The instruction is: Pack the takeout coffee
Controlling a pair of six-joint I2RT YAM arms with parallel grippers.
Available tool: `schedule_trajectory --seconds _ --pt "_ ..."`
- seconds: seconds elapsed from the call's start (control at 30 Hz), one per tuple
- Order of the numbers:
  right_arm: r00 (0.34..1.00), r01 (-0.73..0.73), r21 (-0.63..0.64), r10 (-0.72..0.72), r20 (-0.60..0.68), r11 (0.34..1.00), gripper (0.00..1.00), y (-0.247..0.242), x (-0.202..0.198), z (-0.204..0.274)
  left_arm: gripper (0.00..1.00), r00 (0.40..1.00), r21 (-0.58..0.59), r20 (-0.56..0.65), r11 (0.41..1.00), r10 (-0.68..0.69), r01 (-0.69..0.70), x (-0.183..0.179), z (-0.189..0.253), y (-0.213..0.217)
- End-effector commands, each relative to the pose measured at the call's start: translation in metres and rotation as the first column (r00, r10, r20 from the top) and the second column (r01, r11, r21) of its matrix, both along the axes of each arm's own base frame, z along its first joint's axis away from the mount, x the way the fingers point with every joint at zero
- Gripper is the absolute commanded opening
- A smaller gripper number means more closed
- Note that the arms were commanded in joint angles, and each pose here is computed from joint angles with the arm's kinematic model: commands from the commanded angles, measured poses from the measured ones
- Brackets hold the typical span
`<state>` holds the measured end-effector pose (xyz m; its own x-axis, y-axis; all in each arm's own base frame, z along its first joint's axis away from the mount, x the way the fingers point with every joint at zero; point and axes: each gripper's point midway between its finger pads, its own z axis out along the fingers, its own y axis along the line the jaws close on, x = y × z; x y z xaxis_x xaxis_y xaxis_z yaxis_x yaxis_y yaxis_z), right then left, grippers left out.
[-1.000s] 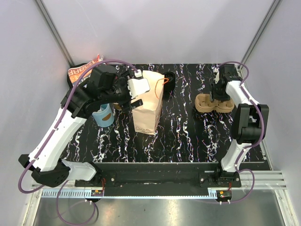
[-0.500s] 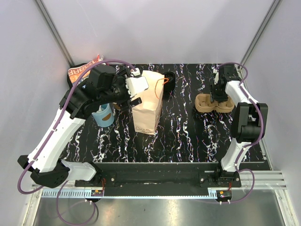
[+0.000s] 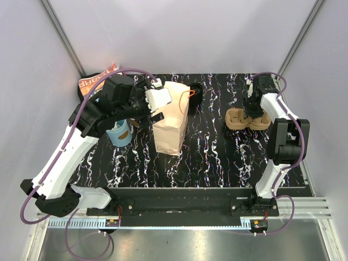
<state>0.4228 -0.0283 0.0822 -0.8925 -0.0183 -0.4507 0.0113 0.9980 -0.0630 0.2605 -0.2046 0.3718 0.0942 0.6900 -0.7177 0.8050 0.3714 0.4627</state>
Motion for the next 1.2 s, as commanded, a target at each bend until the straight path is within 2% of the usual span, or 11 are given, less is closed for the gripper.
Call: schedule_trajectory --seconds 0.0,0.8,1.17 --pt "0.992 -0.003 0.006 0.003 0.129 1.000 0.41 0.002 0.018 0.045 0.83 0.999 -0.042 0.033 0.999 0.017 -0.015 0.003 0.012 -0.001" --pt "0.979 -0.025 0.045 0.015 0.204 0.999 0.40 0.022 0.012 0.088 0.83 0.998 -0.059 0.043 0.998 0.039 -0.037 0.006 0.018 -0.001" --pt "0.981 -0.068 0.023 0.063 0.183 0.997 0.40 0.045 0.004 0.080 0.83 0.998 -0.055 0.042 0.997 0.049 -0.046 0.006 0.015 0.001"
